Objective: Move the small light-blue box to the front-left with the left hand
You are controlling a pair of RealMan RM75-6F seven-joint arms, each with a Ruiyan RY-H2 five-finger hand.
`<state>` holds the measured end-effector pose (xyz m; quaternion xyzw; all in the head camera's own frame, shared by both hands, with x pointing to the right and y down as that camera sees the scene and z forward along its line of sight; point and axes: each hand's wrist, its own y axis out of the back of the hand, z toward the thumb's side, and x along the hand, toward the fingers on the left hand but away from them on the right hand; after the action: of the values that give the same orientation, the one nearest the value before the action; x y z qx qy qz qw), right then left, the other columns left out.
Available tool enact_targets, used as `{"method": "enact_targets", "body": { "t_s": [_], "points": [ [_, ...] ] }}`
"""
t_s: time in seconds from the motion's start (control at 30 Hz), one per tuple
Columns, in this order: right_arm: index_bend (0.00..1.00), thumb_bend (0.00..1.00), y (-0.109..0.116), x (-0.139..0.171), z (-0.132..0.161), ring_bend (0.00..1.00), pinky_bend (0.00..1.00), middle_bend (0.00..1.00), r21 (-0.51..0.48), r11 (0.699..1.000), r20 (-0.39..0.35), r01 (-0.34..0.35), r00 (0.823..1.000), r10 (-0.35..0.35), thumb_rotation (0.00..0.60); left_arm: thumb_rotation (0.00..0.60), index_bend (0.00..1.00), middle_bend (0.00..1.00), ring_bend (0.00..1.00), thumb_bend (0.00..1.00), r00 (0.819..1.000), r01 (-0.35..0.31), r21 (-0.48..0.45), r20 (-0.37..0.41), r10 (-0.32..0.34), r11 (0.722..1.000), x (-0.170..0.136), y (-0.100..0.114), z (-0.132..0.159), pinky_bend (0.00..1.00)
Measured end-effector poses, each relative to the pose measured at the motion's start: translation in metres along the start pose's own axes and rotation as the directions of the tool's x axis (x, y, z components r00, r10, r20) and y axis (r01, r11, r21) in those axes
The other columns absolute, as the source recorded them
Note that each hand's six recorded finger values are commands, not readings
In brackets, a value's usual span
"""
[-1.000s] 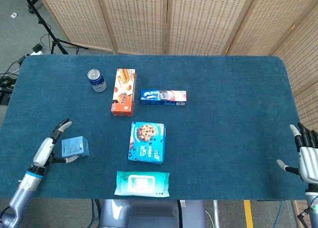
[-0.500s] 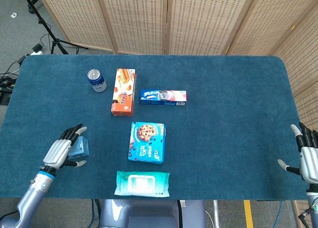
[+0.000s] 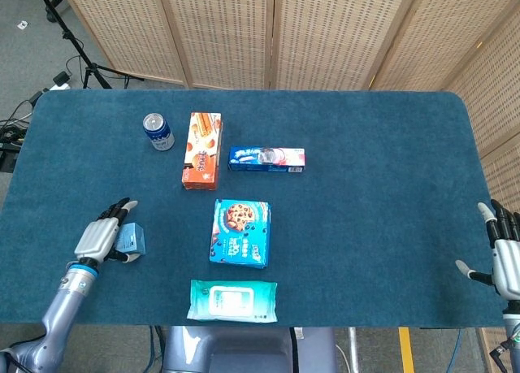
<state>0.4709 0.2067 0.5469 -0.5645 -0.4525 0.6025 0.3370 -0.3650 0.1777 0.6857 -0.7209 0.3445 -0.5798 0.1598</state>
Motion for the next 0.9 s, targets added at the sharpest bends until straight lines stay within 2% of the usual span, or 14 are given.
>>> {"method": "enact_targets", "body": {
  "t_s": [0.13, 0.3, 0.43, 0.73, 0.9],
  "points": [
    [0.00, 0.00, -0.001, 0.000, 0.000, 0.00, 0.00, 0.00, 0.002, 1.000, 0.002, -0.003, 1.000, 0.003, 0.600, 0.600, 0.17, 0.30, 0.25, 0.00, 1.000, 0.026, -0.006, 0.010, -0.026, 1.000, 0.005, -0.003, 0.005, 0.30],
    [0.00, 0.00, 0.000, -0.001, -0.001, 0.00, 0.00, 0.00, 0.001, 1.000, 0.007, -0.002, 1.000, 0.002, 0.600, 0.600, 0.25, 0.41, 0.35, 0.00, 1.000, 0.024, 0.009, 0.001, -0.024, 1.000, 0.008, -0.002, 0.003, 0.41],
    [0.00, 0.00, -0.001, -0.001, -0.001, 0.00, 0.00, 0.00, 0.001, 1.000, 0.004, -0.003, 1.000, 0.003, 0.600, 0.600, 0.27, 0.42, 0.36, 0.00, 1.000, 0.002, 0.014, 0.006, -0.002, 1.000, 0.008, 0.001, 0.003, 0.47],
    [0.00, 0.00, 0.000, -0.001, -0.001, 0.00, 0.00, 0.00, 0.000, 1.000, 0.008, -0.002, 1.000, 0.002, 0.600, 0.600, 0.32, 0.44, 0.39, 0.00, 0.999, -0.027, -0.016, 0.028, 0.028, 0.999, 0.007, 0.005, 0.001, 0.49],
    [0.00, 0.00, 0.000, -0.001, -0.001, 0.00, 0.00, 0.00, 0.000, 1.000, 0.007, -0.003, 1.000, 0.003, 0.600, 0.600, 0.33, 0.44, 0.39, 0.00, 0.993, -0.072, -0.080, 0.092, 0.079, 0.994, 0.007, 0.011, 0.008, 0.49]
  ]
}}
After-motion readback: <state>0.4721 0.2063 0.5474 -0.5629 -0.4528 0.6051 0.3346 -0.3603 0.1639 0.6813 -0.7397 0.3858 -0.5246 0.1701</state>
